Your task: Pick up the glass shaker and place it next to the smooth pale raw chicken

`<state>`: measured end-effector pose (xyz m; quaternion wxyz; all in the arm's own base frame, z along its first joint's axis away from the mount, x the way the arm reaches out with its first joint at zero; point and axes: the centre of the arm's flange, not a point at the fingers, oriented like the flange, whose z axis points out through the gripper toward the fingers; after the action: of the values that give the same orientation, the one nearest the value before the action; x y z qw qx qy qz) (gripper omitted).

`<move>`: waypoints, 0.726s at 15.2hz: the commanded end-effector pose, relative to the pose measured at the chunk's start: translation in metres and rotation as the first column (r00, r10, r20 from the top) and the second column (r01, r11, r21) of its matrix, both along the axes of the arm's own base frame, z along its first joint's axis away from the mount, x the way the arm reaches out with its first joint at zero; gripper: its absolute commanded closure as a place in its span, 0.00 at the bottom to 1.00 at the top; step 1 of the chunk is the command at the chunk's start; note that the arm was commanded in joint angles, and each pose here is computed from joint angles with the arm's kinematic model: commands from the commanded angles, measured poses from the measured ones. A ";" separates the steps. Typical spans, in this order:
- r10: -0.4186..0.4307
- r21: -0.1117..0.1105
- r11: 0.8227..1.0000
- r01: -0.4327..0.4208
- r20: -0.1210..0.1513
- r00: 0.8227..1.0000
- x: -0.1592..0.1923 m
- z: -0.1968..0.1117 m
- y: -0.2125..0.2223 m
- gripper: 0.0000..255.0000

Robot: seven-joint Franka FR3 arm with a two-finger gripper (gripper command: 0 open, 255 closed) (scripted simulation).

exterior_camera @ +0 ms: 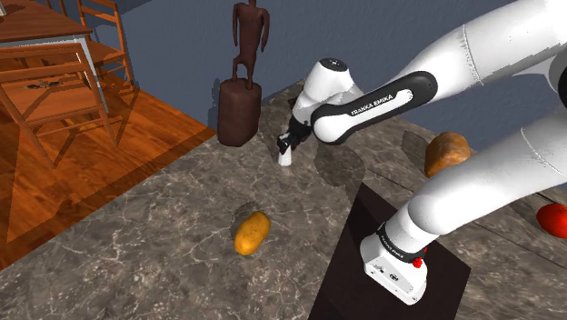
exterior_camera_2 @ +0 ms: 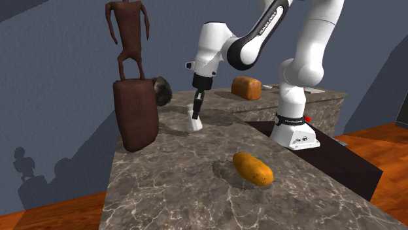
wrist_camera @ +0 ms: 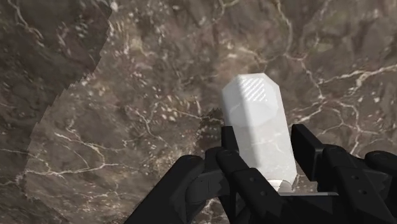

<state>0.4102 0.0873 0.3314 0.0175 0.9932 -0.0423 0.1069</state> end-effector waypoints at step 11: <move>0.000 0.000 1.000 0.000 -0.001 1.000 0.000 0.064 0.000 1.00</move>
<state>0.4095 0.0883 0.3900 0.0173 0.9932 -0.0422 0.1069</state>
